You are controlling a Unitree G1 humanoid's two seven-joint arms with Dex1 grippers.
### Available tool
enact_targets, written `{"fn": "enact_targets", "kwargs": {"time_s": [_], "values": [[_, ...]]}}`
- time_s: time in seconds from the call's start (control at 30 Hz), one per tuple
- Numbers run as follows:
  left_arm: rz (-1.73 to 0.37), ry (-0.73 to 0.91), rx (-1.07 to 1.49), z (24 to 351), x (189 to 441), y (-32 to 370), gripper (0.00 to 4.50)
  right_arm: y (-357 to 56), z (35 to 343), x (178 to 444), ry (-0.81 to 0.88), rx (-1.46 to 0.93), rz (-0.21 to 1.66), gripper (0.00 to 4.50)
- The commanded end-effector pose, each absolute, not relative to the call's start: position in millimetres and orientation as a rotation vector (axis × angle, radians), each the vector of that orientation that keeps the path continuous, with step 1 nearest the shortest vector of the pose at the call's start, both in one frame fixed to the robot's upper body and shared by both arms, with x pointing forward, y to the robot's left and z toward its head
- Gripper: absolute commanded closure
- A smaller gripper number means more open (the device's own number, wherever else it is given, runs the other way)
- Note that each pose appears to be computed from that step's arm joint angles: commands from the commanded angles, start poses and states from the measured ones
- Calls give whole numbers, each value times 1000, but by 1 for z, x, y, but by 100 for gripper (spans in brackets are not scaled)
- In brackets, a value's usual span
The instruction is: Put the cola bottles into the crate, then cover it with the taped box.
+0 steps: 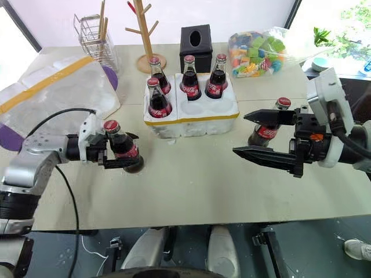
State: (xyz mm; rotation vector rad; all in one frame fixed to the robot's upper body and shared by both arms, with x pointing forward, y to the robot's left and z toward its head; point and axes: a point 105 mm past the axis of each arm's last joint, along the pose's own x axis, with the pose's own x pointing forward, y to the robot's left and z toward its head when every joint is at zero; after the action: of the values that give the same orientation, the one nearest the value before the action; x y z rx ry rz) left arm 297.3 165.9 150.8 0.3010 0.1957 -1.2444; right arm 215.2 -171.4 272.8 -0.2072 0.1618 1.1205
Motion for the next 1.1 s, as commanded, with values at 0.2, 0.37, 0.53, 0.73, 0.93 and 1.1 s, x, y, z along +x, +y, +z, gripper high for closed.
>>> {"fn": "enact_targets", "kwargs": {"time_s": [0.2,0.37,0.53,0.73,0.93,1.1], "values": [[-1424,10,189,232,272,126,167,-170,279,211,115,-230,1112,0],[-1447,-143,221,269,281,94,167,-168,278,212,108,-224,1118,0],[-1405,-231,240,285,300,71,167,-168,278,213,99,-219,1116,0],[-1259,-186,201,284,338,37,167,-168,277,212,92,-208,1100,0],[-1153,-130,109,274,352,-1,167,-169,274,211,91,-197,1080,0],[-925,-57,55,265,380,-2,167,-171,272,210,94,-188,1064,0]]}}
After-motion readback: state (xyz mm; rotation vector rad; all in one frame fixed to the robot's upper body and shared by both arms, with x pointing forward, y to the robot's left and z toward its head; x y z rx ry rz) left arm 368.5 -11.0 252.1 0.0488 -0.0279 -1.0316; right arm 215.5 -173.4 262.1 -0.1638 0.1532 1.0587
